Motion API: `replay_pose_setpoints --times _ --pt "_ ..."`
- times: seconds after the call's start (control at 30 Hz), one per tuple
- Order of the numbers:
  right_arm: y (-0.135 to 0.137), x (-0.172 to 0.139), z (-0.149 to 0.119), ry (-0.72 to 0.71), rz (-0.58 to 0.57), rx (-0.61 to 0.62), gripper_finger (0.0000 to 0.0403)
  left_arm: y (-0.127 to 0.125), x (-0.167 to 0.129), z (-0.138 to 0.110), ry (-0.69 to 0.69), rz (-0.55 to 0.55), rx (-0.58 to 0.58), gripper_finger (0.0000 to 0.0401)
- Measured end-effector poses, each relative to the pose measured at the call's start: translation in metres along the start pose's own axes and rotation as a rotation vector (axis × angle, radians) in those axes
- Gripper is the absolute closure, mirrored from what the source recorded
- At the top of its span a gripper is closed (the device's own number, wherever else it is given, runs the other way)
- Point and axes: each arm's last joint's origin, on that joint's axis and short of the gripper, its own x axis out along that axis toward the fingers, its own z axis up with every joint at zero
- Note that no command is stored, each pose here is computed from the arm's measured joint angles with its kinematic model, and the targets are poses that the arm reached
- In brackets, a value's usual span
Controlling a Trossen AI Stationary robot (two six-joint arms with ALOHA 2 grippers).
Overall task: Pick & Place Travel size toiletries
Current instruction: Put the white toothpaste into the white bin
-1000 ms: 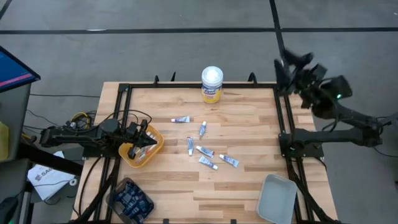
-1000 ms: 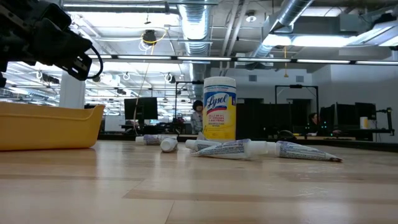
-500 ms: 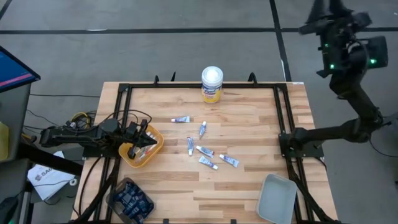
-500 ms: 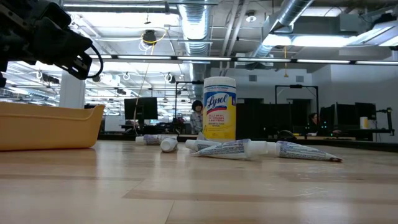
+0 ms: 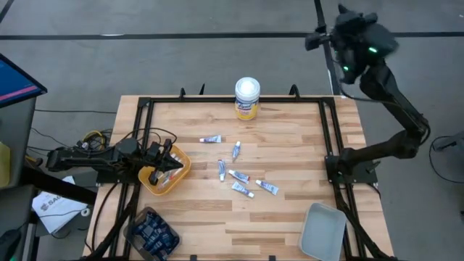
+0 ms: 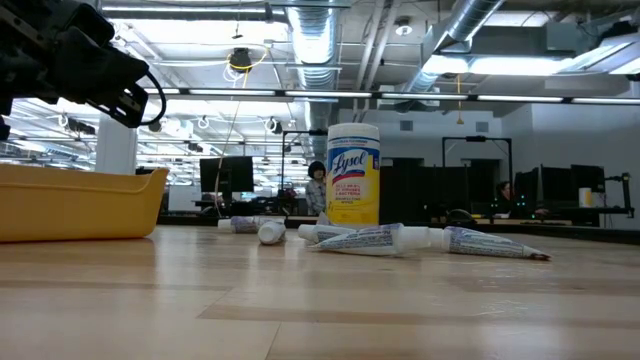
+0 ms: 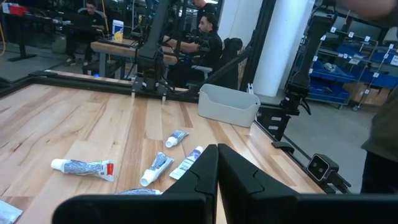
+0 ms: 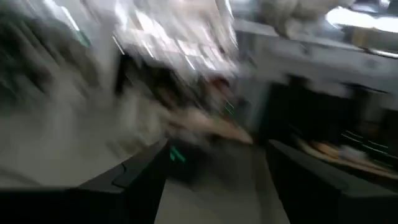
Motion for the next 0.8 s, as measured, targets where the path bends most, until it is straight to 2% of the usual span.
replay_pose_setpoints --times 0.03,0.1,0.2,0.23,0.33,0.47,0.6,0.7,0.8 --pt "0.002 0.006 -0.009 0.067 -0.019 -0.029 0.0144 0.000 0.000 0.000 0.000 -0.001 0.000 0.0399" --pt "0.009 0.014 -0.030 0.208 0.012 0.003 0.0144 0.000 0.000 0.000 0.000 0.000 0.000 0.0399" --pt "0.030 0.013 -0.057 0.425 0.245 0.161 0.0144 0.000 0.000 0.000 -0.001 -0.001 0.000 0.0399" --pt "0.040 0.012 -0.064 0.496 0.340 0.170 0.0144 0.000 0.000 0.000 -0.001 -0.001 0.000 0.0399" --pt "0.069 0.007 -0.095 0.777 0.521 0.074 0.0144 0.000 0.000 0.000 -0.001 -0.001 0.000 0.0399" --pt "0.115 -0.012 -0.125 1.054 0.604 -0.100 0.0144 0.000 0.000 0.000 -0.002 -0.001 0.001 0.0399" --pt "0.167 -0.031 -0.152 1.170 0.674 -0.249 0.0144 0.000 0.000 0.000 -0.003 -0.001 0.001 0.0399" --pt "0.203 -0.044 -0.167 1.181 0.712 -0.282 0.0144 0.000 0.000 0.000 -0.004 -0.002 0.001 0.0399" --pt "0.235 -0.052 -0.184 1.221 0.693 -0.247 0.0144 0.000 0.000 0.000 -0.004 -0.003 0.001 0.0399"
